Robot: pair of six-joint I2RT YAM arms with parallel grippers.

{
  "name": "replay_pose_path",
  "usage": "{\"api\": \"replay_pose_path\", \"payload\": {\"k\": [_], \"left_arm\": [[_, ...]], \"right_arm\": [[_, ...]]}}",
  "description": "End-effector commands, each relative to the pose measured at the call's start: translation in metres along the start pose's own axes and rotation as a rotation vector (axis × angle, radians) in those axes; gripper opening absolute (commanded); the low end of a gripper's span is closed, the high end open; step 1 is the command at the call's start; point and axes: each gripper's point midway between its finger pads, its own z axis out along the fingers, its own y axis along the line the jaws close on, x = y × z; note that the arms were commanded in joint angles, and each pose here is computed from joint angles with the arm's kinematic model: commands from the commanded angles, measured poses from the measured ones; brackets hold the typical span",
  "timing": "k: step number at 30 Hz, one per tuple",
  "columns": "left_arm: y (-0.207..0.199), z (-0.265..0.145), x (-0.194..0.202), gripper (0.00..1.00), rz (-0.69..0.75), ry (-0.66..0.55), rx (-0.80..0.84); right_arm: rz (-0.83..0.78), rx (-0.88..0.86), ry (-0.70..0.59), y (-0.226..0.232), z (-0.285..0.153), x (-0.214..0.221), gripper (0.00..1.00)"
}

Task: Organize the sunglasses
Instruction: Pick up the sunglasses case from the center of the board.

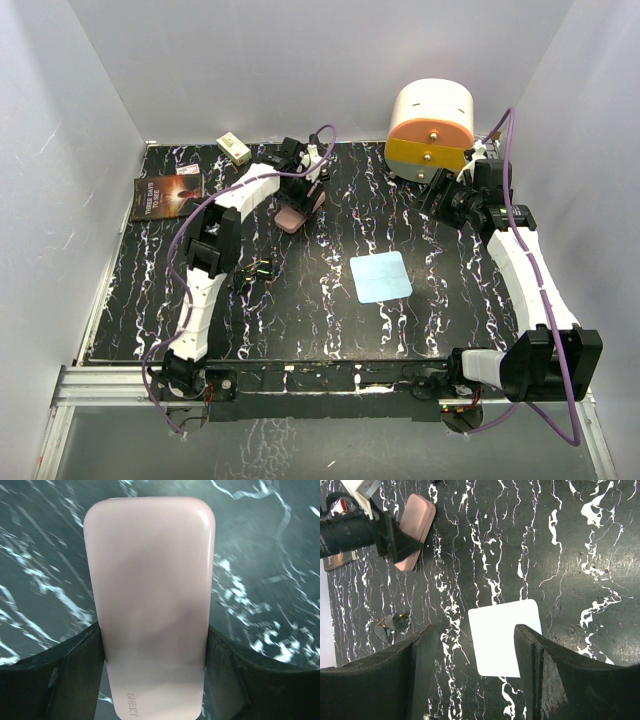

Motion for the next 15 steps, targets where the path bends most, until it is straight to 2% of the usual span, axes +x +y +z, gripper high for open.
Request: {"api": "replay_pose_path", "payload": {"k": [1,9,12,15], "left_arm": [[-0.079,-0.032,0.033,0.02,-0.023,0.11,0.24],[-0.164,-0.037,0.064,0.01,0.145,0.171,0.301],[-0.188,-0.038,0.076,0.0,0.144,0.195,0.362],[-0.209,-0.053,0.069,0.0,0.114,0.175,0.48]], "right_arm": [[-0.015,0.0,-0.039,0.002,0.0,-0.008,0.66],[-0.002,0.029,-0.015,-0.006,0.001,0.001,0.66],[-0.006,0.065,-0.01,-0.013,0.0,0.002,0.66],[-0.009,0.099,-0.012,-0.018,-0.003,0.002,0.66]]}}
